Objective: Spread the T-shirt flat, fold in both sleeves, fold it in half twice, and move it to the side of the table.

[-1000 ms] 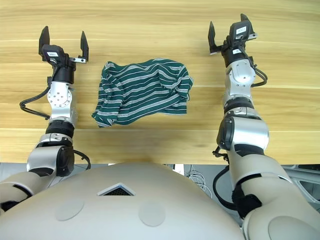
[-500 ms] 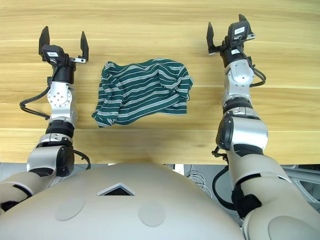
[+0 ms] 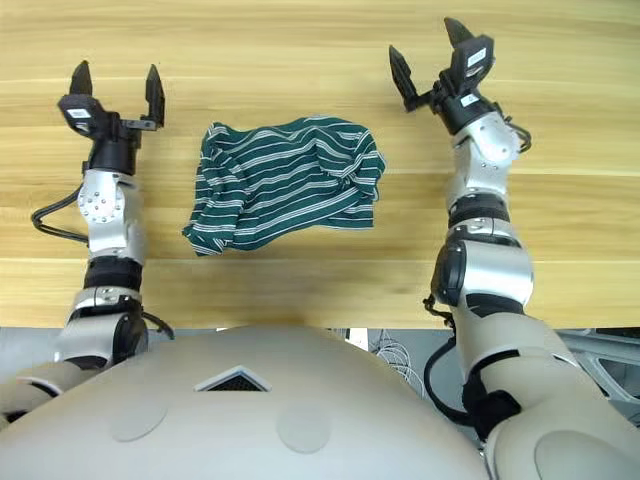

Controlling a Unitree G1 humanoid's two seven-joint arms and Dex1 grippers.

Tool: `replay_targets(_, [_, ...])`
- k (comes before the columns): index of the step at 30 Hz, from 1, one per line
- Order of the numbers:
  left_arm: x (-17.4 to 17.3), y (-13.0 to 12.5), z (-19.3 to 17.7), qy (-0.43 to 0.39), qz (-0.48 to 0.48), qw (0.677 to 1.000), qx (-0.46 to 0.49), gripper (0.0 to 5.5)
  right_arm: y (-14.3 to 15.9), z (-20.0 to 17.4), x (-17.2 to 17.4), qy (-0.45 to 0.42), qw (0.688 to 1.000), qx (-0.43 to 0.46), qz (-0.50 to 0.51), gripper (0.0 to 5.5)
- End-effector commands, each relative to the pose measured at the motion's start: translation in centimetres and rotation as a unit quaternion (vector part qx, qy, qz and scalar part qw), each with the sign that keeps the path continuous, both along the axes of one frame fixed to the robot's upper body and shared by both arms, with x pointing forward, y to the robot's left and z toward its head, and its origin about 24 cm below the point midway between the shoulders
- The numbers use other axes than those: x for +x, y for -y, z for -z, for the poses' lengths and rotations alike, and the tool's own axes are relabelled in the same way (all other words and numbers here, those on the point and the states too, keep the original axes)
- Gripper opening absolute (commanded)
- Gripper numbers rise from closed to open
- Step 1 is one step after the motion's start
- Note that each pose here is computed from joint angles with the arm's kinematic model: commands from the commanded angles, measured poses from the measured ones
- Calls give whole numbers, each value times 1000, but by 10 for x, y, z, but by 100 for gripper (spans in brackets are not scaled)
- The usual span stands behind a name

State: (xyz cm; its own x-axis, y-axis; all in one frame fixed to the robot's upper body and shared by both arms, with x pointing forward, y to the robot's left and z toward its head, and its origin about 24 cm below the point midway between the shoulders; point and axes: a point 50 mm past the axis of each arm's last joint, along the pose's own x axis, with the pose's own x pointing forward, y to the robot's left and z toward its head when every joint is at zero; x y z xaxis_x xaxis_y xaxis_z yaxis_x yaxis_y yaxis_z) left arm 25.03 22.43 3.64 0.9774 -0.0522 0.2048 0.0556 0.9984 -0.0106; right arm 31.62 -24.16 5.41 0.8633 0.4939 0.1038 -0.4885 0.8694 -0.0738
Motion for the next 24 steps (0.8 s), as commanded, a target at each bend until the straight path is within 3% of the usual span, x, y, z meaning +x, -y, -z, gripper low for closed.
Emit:
replay_targets(1, [-72,3,-61,-70,104,992,-35,540,20,-73,-81,-36,985,-2,-168,483])
replay_targets(5, [-91,40,-69,-169,158,972,-32,540,-2,-67,-112,-151,971,-45,-182,483])
replay_targets(10, [-67,44,-74,-238,108,965,-17,540,-18,-56,-112,-257,955,-21,-150,483])
replay_targets(16, [-57,71,-69,-305,126,944,-21,540,-35,-52,-100,-317,940,8,-127,483])
replay_targets(24, [-52,75,-53,-359,112,927,-14,540,-38,-34,-86,-352,933,9,-79,483])
